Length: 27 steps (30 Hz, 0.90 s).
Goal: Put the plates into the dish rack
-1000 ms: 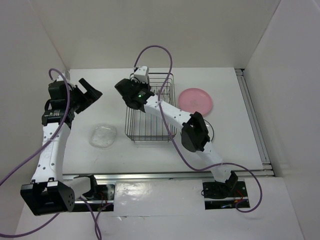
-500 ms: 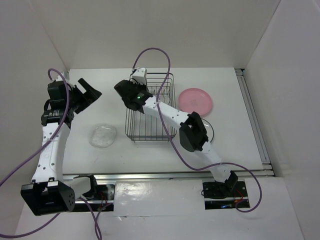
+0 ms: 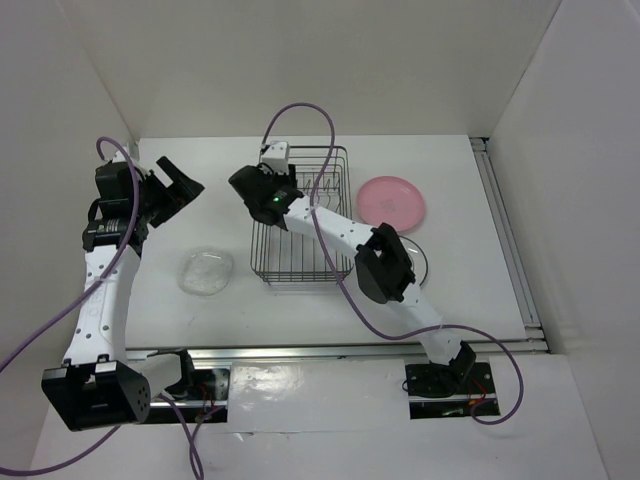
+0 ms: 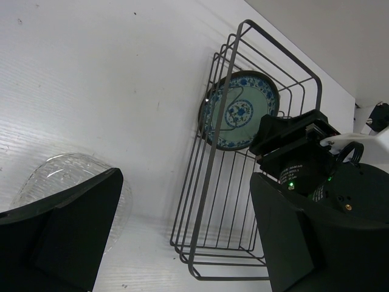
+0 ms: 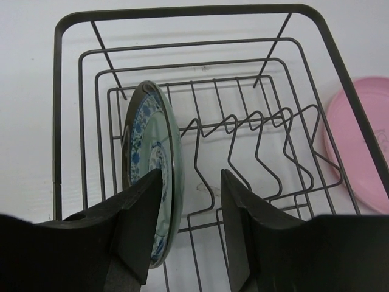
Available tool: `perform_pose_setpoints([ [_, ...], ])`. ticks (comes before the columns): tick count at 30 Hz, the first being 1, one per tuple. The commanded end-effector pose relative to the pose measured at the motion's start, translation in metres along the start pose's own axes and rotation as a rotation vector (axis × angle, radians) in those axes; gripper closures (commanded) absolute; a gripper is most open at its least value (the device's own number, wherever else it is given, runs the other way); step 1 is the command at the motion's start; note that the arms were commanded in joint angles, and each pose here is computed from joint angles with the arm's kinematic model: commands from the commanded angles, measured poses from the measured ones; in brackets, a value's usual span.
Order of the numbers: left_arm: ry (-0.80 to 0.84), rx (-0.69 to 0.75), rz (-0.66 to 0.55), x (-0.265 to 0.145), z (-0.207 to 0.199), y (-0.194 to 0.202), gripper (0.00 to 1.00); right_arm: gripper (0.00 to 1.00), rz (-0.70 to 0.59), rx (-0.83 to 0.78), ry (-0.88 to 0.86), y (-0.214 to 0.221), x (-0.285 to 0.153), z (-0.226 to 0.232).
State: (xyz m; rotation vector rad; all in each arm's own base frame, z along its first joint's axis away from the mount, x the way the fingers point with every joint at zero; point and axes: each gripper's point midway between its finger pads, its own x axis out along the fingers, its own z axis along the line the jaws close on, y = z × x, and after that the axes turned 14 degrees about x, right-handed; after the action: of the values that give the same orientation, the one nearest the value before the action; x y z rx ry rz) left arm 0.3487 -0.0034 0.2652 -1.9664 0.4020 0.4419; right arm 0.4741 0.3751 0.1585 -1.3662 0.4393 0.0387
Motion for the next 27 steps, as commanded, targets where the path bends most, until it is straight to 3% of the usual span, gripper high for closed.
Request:
perform_pose_setpoints([
  [1, 0.002, 0.007, -0.06, -0.003, -0.001, -0.021, 0.0, 0.49, -0.028, 0.074, -0.057, -0.02, -0.009, 0.016],
  [3, 0.001, 0.007, -0.06, -0.003, -0.001, -0.021, 0.0, 0.44, -0.029, 0.099, -0.098, -0.03, -0.013, 0.024],
  [10, -0.126, -0.066, 0.0, 0.006, 0.023, -0.005, 0.0, 0.28, -0.084, 0.142, -0.286, -0.128, -0.071, 0.037],
  [12, -0.212, -0.133, 0.094, 0.009, 0.044, 0.016, 0.0, 0.2, -0.074, 0.149, -0.36, -0.155, -0.095, 0.027],
  [13, -0.26, -0.178, 0.169, 0.018, 0.058, 0.032, 0.0, 0.16, -0.092, 0.195, -0.403, -0.189, -0.118, 0.012],
  [15, -0.337, -0.257, 0.304, 0.017, 0.076, 0.069, 0.0, 0.12, -0.044, 0.159, -0.456, -0.174, -0.13, -0.004],
  [16, -0.39, -0.303, 0.361, 0.014, 0.09, 0.094, 0.0, 0.09, -0.079, 0.241, -0.515, -0.208, -0.155, -0.021],
  [17, -0.441, -0.366, 0.393, 0.01, 0.097, 0.109, 0.0, 0.03, -0.033, 0.209, -0.512, -0.177, -0.151, -0.033],
  [18, -0.472, -0.387, 0.417, 0.004, 0.101, 0.122, 0.0, 0.0, -0.029, 0.227, -0.529, -0.176, -0.157, -0.041],
  [19, -0.492, -0.402, 0.43, -0.006, 0.104, 0.138, 0.0, 0.0, -0.022, 0.242, -0.543, -0.175, -0.162, -0.048],
  [23, -0.561, -0.437, 0.368, -0.028, 0.111, 0.142, 0.0, 0.0, 0.011, 0.233, -0.538, -0.172, -0.167, -0.069],
  [27, -0.617, -0.455, 0.395, -0.036, 0.119, 0.151, 0.0, 0.0, 0.039, 0.21, -0.555, -0.164, -0.172, -0.073],
])
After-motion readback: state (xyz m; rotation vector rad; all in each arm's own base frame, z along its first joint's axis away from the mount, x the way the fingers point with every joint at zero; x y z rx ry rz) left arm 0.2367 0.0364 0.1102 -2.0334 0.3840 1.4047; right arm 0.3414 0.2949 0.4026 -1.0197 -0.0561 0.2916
